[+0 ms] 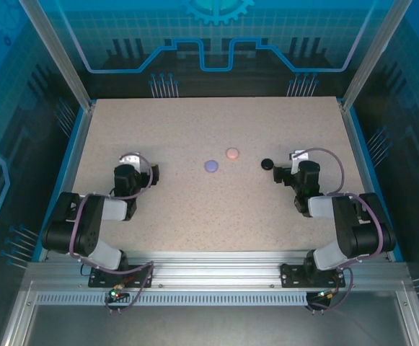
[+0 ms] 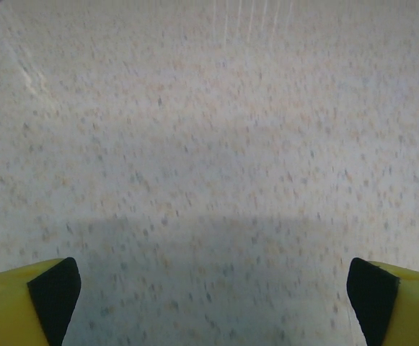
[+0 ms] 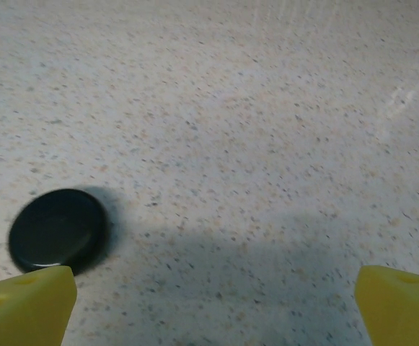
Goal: Insert the wireless bluetooth earbuds into the charging case
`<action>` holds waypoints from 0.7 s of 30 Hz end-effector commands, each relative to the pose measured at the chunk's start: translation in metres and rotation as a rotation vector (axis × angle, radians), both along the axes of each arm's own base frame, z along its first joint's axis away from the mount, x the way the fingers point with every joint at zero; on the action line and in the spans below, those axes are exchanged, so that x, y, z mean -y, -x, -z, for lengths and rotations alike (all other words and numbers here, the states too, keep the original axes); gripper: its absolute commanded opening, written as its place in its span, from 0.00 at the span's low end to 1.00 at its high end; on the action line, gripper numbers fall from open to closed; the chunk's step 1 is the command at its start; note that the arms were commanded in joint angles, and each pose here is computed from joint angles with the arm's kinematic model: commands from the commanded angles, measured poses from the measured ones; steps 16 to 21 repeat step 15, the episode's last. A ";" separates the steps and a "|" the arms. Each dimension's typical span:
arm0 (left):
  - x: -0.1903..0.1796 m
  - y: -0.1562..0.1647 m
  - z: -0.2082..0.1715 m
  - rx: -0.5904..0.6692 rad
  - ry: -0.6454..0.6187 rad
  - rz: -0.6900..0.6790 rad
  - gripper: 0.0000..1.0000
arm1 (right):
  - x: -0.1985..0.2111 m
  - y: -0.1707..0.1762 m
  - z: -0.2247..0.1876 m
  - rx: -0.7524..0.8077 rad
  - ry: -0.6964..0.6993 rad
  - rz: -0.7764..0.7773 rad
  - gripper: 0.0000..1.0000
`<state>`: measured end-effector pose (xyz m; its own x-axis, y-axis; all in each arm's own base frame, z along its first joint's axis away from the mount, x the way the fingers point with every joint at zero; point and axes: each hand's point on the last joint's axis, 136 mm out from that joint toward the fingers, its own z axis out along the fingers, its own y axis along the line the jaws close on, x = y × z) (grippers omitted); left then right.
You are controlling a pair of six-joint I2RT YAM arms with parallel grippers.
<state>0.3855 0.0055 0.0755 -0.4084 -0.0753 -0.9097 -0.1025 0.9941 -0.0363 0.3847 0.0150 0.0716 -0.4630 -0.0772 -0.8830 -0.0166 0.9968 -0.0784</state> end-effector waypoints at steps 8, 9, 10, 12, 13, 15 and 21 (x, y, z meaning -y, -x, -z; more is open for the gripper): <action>0.006 -0.011 -0.015 0.041 0.037 0.045 0.99 | -0.009 -0.013 -0.022 0.079 -0.021 -0.064 1.00; 0.006 -0.011 -0.015 0.040 0.038 0.045 0.99 | -0.009 -0.013 -0.021 0.077 -0.026 -0.067 1.00; 0.006 -0.011 -0.015 0.040 0.038 0.044 0.99 | -0.009 -0.013 -0.021 0.077 -0.025 -0.067 1.00; 0.006 -0.011 -0.015 0.040 0.037 0.045 0.99 | -0.009 -0.013 -0.022 0.078 -0.024 -0.068 1.00; 0.006 -0.011 -0.015 0.039 0.038 0.046 0.99 | -0.010 -0.012 -0.022 0.083 -0.022 -0.072 1.00; 0.006 -0.011 -0.015 0.039 0.038 0.045 0.99 | -0.011 -0.012 -0.022 0.081 -0.021 -0.079 1.00; 0.006 -0.011 -0.015 0.039 0.038 0.045 0.99 | -0.011 -0.012 -0.022 0.081 -0.021 -0.079 1.00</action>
